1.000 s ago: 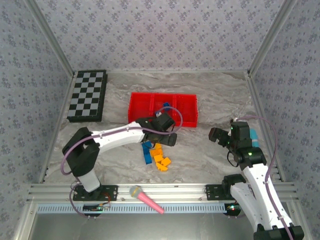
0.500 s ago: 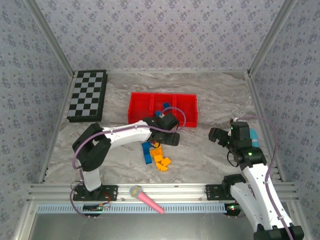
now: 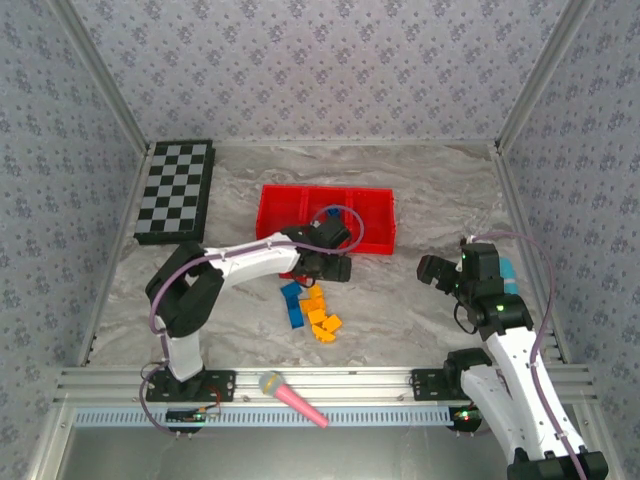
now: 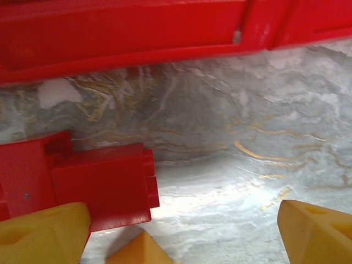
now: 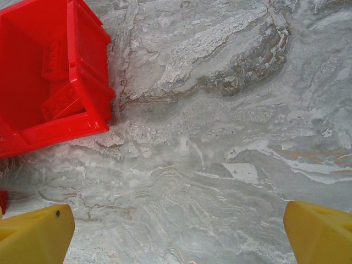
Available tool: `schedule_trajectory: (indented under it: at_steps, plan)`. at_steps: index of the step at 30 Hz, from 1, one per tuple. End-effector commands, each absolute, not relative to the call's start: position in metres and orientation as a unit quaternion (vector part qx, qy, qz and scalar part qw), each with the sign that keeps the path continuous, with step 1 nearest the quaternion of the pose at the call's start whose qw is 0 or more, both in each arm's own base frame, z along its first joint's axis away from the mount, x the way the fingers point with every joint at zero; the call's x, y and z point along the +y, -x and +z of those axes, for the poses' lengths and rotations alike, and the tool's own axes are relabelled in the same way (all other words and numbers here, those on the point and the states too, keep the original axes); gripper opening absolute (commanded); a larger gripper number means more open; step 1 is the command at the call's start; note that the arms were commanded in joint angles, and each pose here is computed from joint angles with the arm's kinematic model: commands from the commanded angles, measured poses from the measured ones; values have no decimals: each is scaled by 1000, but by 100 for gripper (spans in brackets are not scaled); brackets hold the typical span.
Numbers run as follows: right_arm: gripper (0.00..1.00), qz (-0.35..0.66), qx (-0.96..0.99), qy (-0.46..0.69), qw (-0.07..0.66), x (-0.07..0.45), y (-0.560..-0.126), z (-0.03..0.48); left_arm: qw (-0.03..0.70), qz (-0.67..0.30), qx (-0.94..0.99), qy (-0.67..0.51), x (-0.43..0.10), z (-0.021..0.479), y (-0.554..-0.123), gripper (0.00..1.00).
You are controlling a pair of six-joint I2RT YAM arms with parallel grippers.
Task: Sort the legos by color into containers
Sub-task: Move the lego to the center of the table.
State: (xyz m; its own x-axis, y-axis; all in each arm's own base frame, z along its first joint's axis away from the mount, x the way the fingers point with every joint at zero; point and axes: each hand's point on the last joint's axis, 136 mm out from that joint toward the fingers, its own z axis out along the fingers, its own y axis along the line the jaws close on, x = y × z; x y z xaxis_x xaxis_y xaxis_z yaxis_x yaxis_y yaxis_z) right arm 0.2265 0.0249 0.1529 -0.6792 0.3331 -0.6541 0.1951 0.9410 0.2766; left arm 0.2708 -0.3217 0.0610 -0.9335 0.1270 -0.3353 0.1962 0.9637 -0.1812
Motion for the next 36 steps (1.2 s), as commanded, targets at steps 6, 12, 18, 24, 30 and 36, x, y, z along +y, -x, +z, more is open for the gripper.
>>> schedule_trajectory:
  at_steps: [6,12,18,24,30,36]
  plan:
    - [100,90,912,-143,373,25,-226,151,145,-94,980,-100,-321,56,-273,89]
    - [100,89,912,-142,374,25,-226,152,136,-112,976,-127,-353,54,-273,88]
    - [100,87,912,-143,374,23,-226,152,145,-120,971,-145,-371,66,-270,89]
    - [100,88,911,-142,376,23,-227,151,182,-100,969,-135,-353,92,-273,96]
    - [100,90,911,-142,376,24,-227,151,222,-65,967,-106,-334,102,-285,100]
    - [100,95,910,-141,378,26,-227,153,233,-67,968,-58,-332,92,-295,100]
